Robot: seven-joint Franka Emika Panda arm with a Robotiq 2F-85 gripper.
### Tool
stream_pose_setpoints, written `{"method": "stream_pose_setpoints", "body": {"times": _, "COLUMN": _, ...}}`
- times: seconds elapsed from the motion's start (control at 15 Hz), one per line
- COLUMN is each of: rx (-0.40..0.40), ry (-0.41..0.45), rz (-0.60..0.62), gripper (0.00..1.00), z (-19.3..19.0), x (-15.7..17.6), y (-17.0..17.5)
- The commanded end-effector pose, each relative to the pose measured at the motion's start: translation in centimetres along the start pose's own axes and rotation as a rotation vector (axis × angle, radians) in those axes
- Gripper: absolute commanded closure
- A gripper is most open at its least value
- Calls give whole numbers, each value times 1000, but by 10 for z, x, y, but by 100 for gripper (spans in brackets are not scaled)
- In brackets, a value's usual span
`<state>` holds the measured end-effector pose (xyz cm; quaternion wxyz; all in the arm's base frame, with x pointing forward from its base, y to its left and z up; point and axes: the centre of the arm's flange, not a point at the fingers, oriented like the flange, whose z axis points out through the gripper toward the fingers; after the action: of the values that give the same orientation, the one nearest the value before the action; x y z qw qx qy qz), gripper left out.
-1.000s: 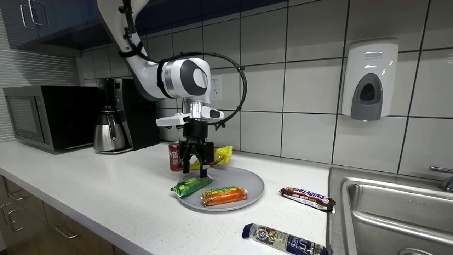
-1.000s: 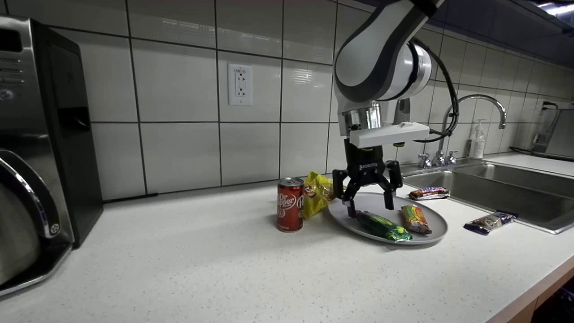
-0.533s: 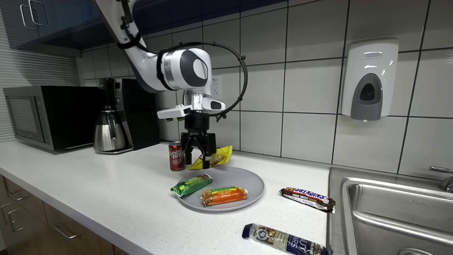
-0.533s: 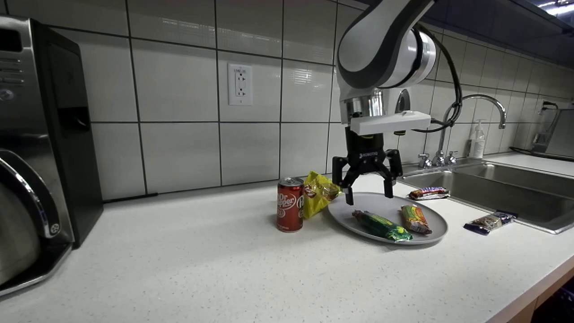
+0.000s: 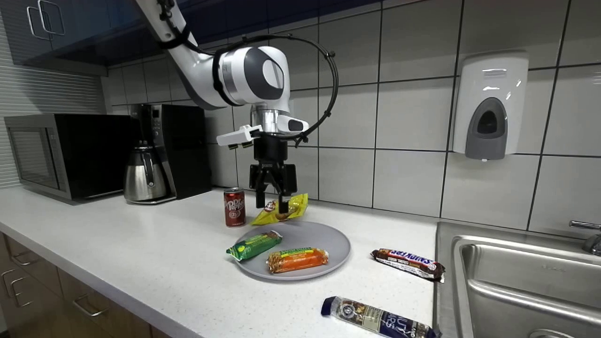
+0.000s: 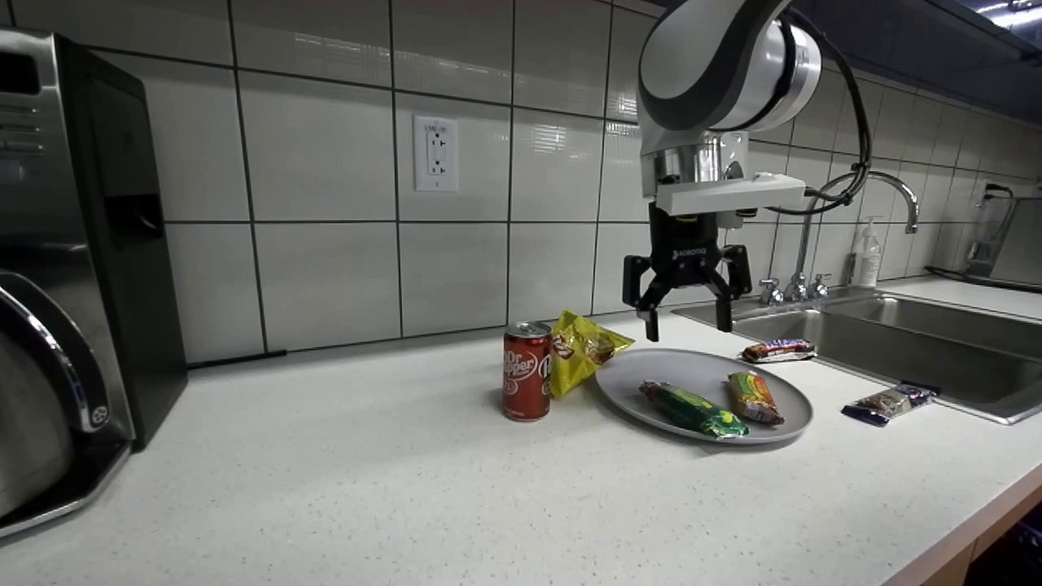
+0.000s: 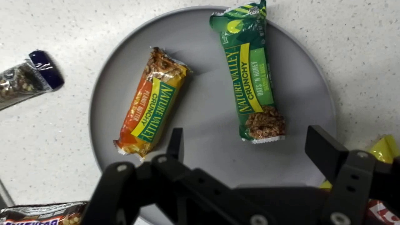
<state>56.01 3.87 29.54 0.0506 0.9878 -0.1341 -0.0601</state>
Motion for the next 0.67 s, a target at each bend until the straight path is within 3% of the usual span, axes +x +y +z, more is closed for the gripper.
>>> {"method": "stream_pose_setpoints", "body": {"times": 0.0, "rx": 2, "ry": -3, "rz": 71, "gripper": 0, "z": -12, "x": -4, "y": 26}}
{"method": "stream_pose_setpoints", "body": {"times": 0.6, "rx": 6, "ry": 16, "rz": 244, "gripper": 0, "z": -17, "x": 25, "y": 92}}
